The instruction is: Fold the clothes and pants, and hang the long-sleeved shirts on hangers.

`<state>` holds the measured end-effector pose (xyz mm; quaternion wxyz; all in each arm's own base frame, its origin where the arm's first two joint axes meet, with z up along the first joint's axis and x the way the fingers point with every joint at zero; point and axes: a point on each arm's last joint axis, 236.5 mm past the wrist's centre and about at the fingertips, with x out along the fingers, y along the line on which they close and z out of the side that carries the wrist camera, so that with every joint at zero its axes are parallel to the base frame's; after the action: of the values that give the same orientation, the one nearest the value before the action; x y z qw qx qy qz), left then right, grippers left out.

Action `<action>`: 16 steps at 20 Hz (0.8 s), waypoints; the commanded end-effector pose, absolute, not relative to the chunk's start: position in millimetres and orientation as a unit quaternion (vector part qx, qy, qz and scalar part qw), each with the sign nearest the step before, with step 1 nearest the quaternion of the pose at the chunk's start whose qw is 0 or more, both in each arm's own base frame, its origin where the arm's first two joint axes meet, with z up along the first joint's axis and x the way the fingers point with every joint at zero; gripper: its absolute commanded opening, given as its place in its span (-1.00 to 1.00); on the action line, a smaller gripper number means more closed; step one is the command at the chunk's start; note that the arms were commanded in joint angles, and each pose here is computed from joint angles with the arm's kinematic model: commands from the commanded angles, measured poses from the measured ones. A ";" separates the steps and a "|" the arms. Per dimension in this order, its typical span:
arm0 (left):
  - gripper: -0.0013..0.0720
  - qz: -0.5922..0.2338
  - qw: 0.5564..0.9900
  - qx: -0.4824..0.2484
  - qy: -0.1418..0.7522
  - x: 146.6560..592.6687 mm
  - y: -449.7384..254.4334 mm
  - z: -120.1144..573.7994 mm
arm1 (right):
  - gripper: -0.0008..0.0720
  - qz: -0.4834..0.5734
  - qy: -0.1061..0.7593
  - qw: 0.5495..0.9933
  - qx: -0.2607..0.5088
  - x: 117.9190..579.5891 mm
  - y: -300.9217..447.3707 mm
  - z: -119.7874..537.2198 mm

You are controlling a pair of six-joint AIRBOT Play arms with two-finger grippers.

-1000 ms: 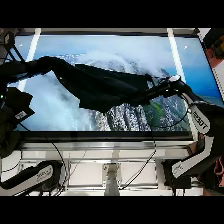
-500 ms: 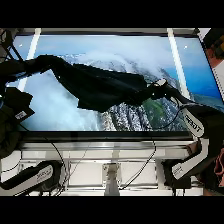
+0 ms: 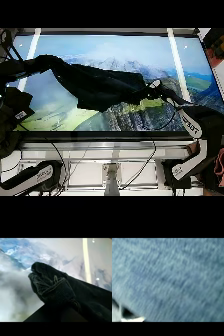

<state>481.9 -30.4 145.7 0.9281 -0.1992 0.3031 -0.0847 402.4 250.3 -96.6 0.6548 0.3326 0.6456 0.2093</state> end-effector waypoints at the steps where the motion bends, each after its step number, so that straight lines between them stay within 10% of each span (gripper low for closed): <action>1: -0.89 -0.041 0.948 -0.126 0.289 488.2 2.5 143.6 | -0.93 0.244 0.666 0.642 0.290 376.3 242.5 -66.0; 8: -0.90 0.064 0.948 -0.081 0.301 468.7 71.3 146.2 | -0.93 0.276 0.600 0.718 0.218 324.6 166.0 93.6; 16: -0.90 0.056 0.927 -0.014 0.370 394.2 46.7 160.9 | -0.93 0.143 0.552 0.803 0.176 304.7 60.7 132.1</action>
<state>419.7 50.4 157.5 0.9344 -0.0343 0.3512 0.0495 309.5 97.9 126.7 0.7779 0.1935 0.5643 0.1975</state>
